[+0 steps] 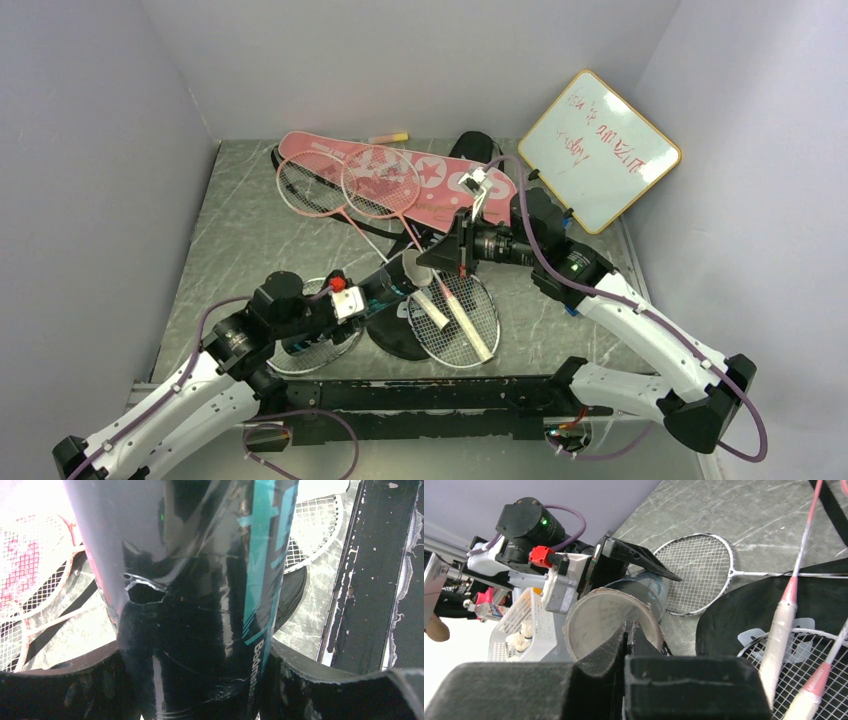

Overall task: Pack up the badminton gear
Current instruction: Close the lid on the shuttle tube.

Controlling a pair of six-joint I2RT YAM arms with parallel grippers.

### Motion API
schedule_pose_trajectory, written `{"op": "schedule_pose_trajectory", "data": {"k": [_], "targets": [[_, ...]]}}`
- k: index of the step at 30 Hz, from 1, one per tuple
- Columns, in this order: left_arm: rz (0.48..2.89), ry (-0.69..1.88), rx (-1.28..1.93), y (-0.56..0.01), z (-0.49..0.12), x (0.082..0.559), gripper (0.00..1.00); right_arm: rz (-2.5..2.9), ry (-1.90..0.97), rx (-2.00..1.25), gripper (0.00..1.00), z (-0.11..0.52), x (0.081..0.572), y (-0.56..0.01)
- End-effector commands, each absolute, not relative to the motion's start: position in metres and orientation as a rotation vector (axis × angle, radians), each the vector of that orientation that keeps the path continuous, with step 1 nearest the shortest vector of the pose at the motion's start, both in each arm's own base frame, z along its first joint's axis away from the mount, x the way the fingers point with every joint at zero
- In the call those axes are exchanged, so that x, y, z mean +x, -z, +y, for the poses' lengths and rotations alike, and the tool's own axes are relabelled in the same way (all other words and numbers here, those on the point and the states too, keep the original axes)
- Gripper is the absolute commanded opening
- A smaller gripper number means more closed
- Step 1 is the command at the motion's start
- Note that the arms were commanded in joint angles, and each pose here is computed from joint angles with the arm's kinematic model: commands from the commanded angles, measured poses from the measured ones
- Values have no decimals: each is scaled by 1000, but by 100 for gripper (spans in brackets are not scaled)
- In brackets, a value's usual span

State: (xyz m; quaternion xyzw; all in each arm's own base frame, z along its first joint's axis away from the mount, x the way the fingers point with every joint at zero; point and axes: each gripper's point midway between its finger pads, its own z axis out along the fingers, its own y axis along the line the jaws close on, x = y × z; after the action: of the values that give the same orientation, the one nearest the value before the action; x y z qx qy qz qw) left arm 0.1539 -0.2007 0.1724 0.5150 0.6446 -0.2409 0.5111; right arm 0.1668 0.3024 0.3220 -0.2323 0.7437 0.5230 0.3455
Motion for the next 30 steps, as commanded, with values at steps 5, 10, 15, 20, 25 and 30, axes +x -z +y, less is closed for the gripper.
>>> {"op": "schedule_pose_trajectory", "data": {"k": [5,10,15,20,25,30], "targets": [[1333,625,1219,-220,-221,158,36,1922,-1417,-722,0,323,138,-322],[1364,606,1199,-219,-219,163,36,1896,-1440,-765,0,333,127,-333],[1391,550,1131,-223,-211,172,36,1937,-1385,-799,0,332,121,-319],[1394,525,1091,-229,-206,176,36,1989,-1314,-810,0,320,120,-301],[1358,533,1099,-233,-206,173,36,2055,-1189,-749,0,308,131,-279],[1354,539,1110,-233,-207,171,36,2090,-1103,-687,0,307,147,-268]]}}
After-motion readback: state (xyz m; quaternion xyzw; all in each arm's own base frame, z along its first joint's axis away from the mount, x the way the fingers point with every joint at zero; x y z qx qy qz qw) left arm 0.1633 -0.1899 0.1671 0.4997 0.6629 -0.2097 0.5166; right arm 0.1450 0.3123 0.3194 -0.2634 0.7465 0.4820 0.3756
